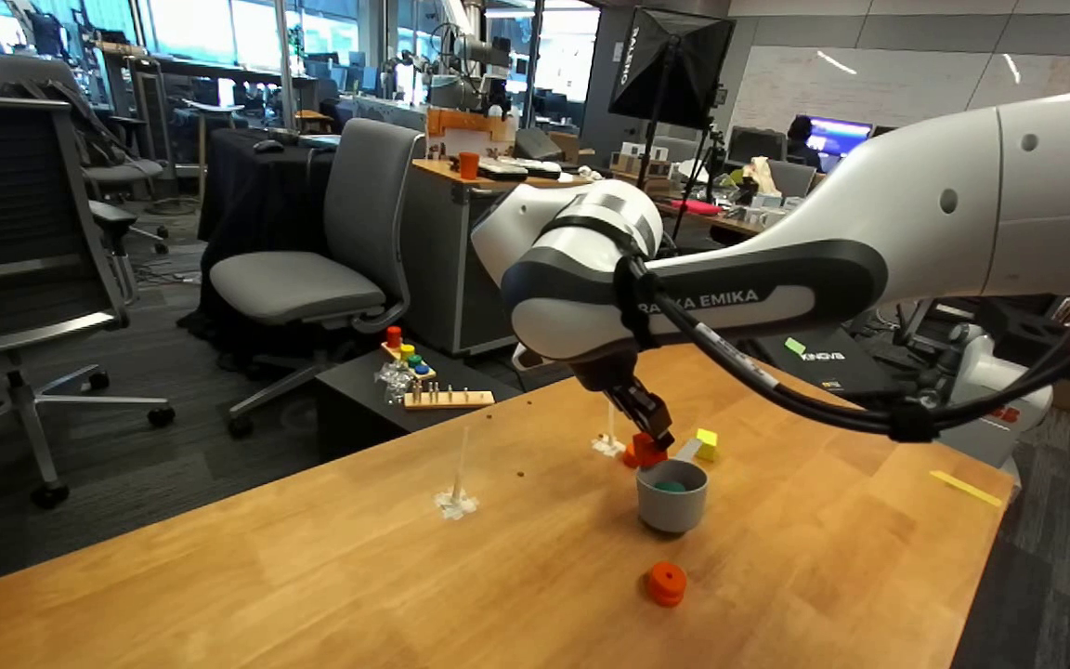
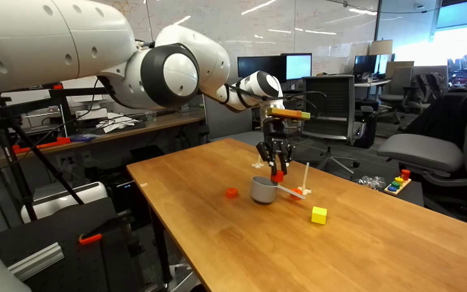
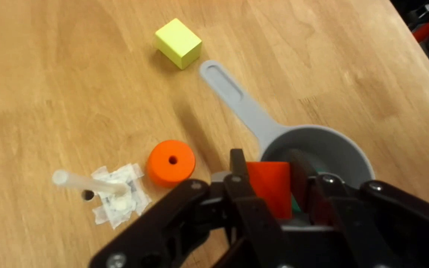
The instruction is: Put the green, orange and yellow b=objects and put them in the pot
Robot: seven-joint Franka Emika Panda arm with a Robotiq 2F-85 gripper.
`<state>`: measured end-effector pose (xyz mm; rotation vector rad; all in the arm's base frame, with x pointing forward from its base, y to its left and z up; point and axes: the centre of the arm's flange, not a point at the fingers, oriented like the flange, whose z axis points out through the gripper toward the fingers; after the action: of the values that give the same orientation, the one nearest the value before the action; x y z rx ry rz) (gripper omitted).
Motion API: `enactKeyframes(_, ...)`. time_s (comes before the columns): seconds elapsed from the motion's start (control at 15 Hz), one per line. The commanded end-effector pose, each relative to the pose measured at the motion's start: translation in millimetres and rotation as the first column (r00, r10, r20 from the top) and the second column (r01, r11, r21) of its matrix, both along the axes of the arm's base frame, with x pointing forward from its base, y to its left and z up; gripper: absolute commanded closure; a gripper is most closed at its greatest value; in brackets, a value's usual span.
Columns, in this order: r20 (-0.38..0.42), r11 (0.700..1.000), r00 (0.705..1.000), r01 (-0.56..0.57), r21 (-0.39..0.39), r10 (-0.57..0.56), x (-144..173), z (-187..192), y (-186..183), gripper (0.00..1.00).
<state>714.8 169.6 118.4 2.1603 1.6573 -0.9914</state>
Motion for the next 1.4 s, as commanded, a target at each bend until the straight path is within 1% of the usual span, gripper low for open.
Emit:
enactKeyframes(0.0, 0.016, 0.998, 0.998, -0.054, 0.015, 0.054, -72, 11, -17, 0.90)
enactKeyframes(0.47, 0.028, 0.996, 0.996, -0.086, 0.005, 0.086, -74, 14, 3, 0.90)
enactKeyframes(0.8, 0.031, 0.998, 0.997, -0.067, -0.009, 0.067, -76, 16, 13, 0.90)
enactKeyframes(1.33, 0.104, 0.998, 0.993, -0.050, -0.023, 0.052, -68, 43, 18, 0.90)
